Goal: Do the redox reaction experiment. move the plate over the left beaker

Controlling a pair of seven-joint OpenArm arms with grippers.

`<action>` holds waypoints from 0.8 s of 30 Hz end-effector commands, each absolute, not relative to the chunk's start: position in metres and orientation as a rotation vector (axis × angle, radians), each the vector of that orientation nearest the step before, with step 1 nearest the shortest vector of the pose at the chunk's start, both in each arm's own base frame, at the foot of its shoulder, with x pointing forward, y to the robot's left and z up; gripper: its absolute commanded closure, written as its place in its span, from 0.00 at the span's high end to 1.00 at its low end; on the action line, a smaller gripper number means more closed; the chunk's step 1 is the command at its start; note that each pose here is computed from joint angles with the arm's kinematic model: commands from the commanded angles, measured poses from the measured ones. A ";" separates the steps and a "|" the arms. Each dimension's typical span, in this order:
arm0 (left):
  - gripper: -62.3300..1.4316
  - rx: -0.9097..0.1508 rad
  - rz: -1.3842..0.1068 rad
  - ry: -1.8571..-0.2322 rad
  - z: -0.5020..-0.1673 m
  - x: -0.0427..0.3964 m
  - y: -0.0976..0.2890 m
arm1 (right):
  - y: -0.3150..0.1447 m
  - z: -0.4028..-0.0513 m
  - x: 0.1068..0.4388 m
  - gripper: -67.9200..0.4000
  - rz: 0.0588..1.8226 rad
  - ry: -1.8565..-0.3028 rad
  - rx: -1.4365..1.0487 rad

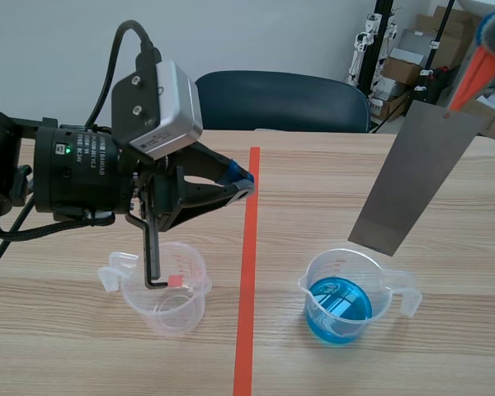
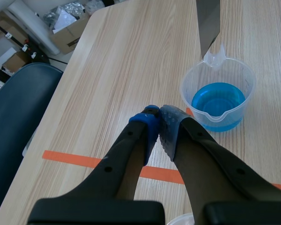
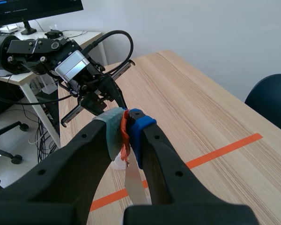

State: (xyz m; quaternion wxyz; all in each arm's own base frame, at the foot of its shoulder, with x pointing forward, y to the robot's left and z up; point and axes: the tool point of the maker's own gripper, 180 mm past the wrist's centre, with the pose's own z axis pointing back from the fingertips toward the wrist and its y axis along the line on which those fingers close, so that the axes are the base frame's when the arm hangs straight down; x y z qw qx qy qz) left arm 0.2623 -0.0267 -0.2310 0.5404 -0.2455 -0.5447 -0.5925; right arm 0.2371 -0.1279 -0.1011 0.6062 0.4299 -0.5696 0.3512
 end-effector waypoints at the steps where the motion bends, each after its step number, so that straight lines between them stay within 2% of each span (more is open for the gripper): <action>1: 0.06 -0.599 -1.395 -1.333 -0.220 0.264 -0.030 | -0.125 -0.092 0.238 0.01 0.809 -1.343 1.025; 12: 0.06 -0.642 -1.369 -1.284 -0.237 0.247 -0.022 | -0.117 -0.096 0.240 0.01 0.839 -1.335 1.021; 14: 0.06 -0.673 -1.347 -1.286 -0.237 0.241 -0.014 | -0.115 -0.096 0.241 0.01 0.846 -1.337 1.020; 24: 0.06 -0.652 -1.229 -1.248 -0.255 0.224 0.035 | -0.103 -0.095 0.247 0.01 0.894 -1.355 1.010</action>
